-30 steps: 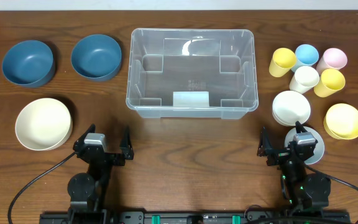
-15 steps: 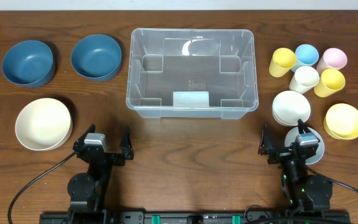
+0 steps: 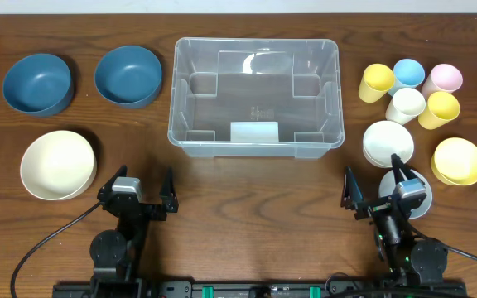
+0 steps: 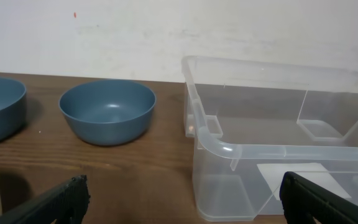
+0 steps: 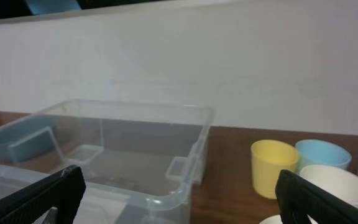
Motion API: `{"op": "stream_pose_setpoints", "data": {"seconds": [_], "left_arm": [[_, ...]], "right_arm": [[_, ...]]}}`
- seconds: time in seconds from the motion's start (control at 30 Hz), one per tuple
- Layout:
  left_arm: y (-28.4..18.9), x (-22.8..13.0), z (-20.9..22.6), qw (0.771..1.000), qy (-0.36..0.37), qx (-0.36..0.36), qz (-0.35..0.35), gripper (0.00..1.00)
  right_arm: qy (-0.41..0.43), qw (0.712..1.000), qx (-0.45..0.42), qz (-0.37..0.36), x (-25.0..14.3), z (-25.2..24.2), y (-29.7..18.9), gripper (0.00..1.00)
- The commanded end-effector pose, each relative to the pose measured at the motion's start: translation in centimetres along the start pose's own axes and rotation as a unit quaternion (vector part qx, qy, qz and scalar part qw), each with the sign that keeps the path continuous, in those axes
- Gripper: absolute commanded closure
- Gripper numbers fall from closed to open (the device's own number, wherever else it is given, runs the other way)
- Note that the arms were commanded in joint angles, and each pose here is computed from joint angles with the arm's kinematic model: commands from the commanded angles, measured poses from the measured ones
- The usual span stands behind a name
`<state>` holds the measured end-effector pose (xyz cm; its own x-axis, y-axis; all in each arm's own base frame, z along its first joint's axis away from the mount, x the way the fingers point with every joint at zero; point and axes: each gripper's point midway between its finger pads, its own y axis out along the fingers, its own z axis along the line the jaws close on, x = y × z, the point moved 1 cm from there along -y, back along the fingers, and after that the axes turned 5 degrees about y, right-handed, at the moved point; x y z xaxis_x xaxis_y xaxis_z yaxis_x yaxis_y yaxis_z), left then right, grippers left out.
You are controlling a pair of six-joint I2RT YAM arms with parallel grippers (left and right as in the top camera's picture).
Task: Pack container
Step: 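Move the right gripper to the small white bowl and grasp its rim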
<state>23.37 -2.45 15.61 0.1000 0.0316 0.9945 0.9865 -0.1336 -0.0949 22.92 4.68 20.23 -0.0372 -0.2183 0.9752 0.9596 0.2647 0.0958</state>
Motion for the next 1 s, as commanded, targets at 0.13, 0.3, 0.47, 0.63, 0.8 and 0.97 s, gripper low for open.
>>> {"op": "stream_pose_setpoints", "data": {"seconds": [0.13,0.3,0.47,0.63,0.8,0.97], "left_arm": [[0.1,-1.5,0.0,1.0,-0.004,-0.002,0.023,0.02],[0.1,-1.5,0.0,1.0,-0.004,-0.002,0.023,0.02],[0.1,-1.5,0.0,1.0,-0.004,-0.002,0.023,0.02],[0.1,-1.5,0.0,1.0,-0.004,-0.002,0.023,0.02],[0.1,-1.5,0.0,1.0,-0.004,-0.002,0.023,0.02],[0.1,-1.5,0.0,1.0,-0.004,-0.002,0.023,0.02]], "right_arm": [[0.017,0.999,-0.04,0.01,3.8,-0.2,-1.2,0.01],[0.014,0.995,-0.1,0.014,6.8,-1.2,-2.3,0.01],[0.016,0.994,-0.109,0.025,9.6,-0.7,-2.3,0.01],[0.023,0.986,-0.135,0.094,10.4,-0.8,-2.8,0.01],[0.038,0.964,-0.156,0.214,9.4,-0.6,-3.9,0.01],[0.091,0.926,-0.089,0.356,6.3,2.4,-4.9,0.01]]}}
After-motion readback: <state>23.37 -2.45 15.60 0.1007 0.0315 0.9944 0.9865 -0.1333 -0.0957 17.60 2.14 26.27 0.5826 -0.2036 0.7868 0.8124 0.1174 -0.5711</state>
